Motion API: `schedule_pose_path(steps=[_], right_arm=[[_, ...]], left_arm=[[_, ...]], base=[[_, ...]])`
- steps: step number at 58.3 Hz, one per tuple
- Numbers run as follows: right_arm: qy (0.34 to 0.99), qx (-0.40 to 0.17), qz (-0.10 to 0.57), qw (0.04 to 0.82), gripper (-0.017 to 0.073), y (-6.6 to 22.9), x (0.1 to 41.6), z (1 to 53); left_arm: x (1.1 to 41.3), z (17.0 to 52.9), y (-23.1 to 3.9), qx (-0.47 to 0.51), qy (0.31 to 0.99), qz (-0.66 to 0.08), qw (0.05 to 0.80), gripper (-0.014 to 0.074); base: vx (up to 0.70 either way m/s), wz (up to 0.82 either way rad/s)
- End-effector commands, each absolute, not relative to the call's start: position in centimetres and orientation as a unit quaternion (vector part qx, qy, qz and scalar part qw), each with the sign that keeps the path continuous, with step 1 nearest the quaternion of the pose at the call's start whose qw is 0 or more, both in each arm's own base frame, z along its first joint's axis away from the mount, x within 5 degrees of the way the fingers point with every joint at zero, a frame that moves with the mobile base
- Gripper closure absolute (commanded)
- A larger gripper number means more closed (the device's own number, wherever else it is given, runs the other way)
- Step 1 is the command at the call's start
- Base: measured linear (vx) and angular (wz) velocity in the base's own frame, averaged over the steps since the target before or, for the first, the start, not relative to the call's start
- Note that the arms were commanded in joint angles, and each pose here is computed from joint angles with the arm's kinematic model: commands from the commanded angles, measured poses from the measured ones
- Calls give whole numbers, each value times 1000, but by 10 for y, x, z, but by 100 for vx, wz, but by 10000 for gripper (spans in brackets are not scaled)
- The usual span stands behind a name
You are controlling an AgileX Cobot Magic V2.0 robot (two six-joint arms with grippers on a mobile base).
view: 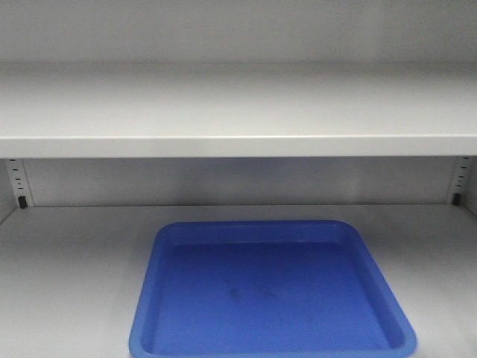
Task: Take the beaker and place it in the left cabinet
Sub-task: 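Approach the open cabinet shelf holding the blue tray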
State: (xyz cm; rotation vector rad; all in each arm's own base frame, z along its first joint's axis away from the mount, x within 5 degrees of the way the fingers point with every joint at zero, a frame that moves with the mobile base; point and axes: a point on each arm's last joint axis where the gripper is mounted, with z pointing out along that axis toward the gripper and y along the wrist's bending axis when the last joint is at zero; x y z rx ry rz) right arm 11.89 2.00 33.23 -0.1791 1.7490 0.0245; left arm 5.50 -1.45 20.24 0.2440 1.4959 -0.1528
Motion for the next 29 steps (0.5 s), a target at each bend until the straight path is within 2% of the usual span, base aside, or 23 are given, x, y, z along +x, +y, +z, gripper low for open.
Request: schedule_pose_path(steps=[1, 29], right_arm=[[736, -97, 16, 670, 565, 23, 119, 347], [736, -97, 16, 670, 565, 23, 119, 347]], left_arm=[[54, 206, -14, 102, 646, -77, 752, 593], [54, 206, -14, 102, 646, -77, 752, 593]], base=[[16, 19], [6, 6]])
